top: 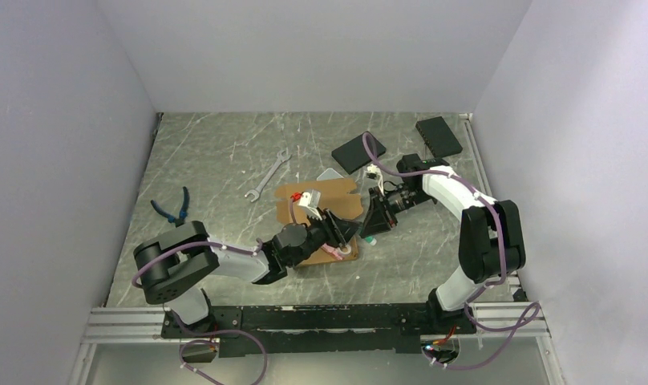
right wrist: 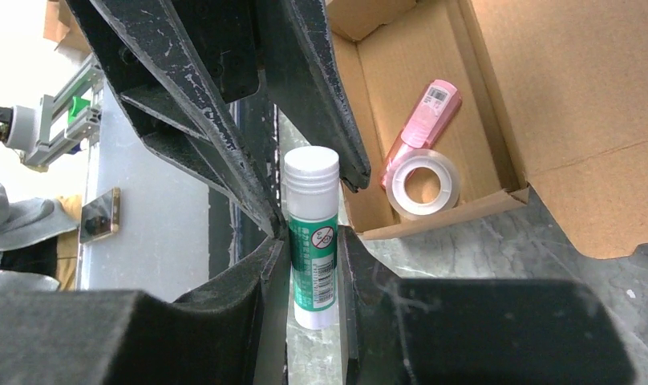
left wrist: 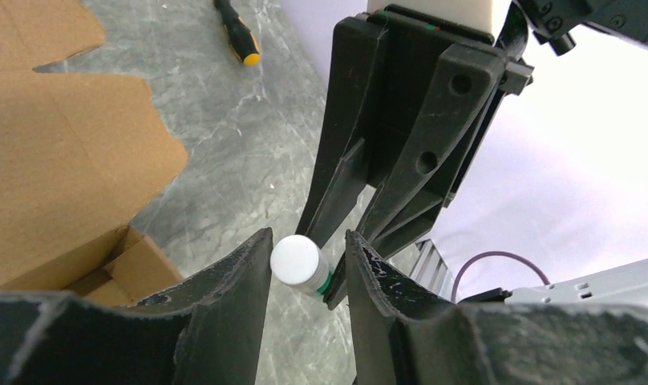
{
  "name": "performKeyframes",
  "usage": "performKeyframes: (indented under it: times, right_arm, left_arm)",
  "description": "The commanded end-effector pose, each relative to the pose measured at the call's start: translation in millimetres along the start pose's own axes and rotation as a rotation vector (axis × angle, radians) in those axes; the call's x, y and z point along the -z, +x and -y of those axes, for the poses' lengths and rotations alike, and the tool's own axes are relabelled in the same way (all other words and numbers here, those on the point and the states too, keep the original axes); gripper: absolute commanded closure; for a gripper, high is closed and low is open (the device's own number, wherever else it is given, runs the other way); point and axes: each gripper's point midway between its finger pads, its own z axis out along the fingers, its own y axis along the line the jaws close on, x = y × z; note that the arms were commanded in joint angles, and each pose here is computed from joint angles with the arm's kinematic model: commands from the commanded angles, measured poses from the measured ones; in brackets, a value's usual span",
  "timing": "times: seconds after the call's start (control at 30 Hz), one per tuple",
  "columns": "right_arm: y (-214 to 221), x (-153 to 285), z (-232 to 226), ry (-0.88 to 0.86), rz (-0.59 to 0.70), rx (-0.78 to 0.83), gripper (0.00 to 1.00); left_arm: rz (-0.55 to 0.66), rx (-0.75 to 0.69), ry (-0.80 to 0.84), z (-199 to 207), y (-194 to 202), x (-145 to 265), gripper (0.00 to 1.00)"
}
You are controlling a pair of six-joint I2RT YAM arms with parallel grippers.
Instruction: Fold the paper box
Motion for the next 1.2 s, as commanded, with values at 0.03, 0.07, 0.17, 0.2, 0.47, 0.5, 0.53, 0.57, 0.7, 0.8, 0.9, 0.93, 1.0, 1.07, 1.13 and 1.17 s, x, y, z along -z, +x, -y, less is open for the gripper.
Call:
performKeyframes:
  times: [0.03, 0.07, 0.17, 0.2, 0.47, 0.5, 0.53, 0.57, 0.7, 0.8, 0.9, 0.93, 1.0, 1.07, 1.13, 1.17]
  right_arm:
    - [-18, 0, -7, -0.032, 0.055, 0.04, 1.0]
    - [-18, 0, -7, -0.033, 0.055, 0.039, 1.0]
    - [-18, 0, -7, -0.032, 0.055, 0.035, 1.0]
    - [-18, 0, -6, -0.031, 0.055, 0.034, 1.0]
    - [-16, 0, -3, -0.021, 0.047, 0.017, 0.89]
    - [-16, 0, -3, -0.017, 0.045, 0.021, 0.85]
    - [-16, 0, -2, -0.013, 0.043, 0.023, 0.79]
    - [-16, 1, -2, -0.008, 0.041, 0.026, 0.71]
    - [-15, 2, -3, 0.016, 0.041, 0.047, 0.44]
    - [-14, 3, -3, 0.04, 0.038, 0.067, 0.33]
    - [-13, 5, -1, 0.065, 0.03, 0.08, 0.29]
    - [-13, 6, 0, 0.075, 0.027, 0.086, 0.29]
    - [-12, 7, 2, 0.097, 0.014, 0.094, 0.28]
    - [-12, 9, 4, 0.122, 0.005, 0.109, 0.28]
    - [-13, 12, 3, 0.145, 0.005, 0.131, 0.28]
    - [-14, 13, 2, 0.157, 0.004, 0.144, 0.28]
  left_arm:
    - [0.066, 0.045, 0.094, 30, -18, -7, 0.58]
    - [0.066, 0.047, 0.1, 31, -18, -8, 0.6]
    - [0.061, 0.056, 0.117, 33, -16, -7, 0.71]
    - [0.059, 0.059, 0.117, 32, -15, -7, 0.72]
    - [0.053, 0.055, 0.118, 29, -12, -3, 1.0]
    - [0.051, 0.055, 0.114, 28, -12, -3, 1.0]
    - [0.049, 0.055, 0.11, 28, -12, -2, 1.0]
    - [0.046, 0.053, 0.105, 27, -11, -2, 1.0]
    - [0.041, 0.045, 0.087, 23, -12, 2, 1.0]
    - [0.048, 0.043, 0.074, 19, -13, 9, 1.0]
    - [0.058, 0.036, 0.063, 15, -16, 17, 1.0]
    - [0.058, 0.032, 0.059, 13, -16, 20, 1.0]
    - [0.054, 0.019, 0.043, 10, -17, 26, 1.0]
    - [0.04, 0.001, 0.016, 4, -18, 35, 1.0]
    - [0.007, -0.029, -0.028, -2, -16, 43, 1.0]
    - [-0.02, -0.047, -0.063, -7, -14, 48, 1.0]
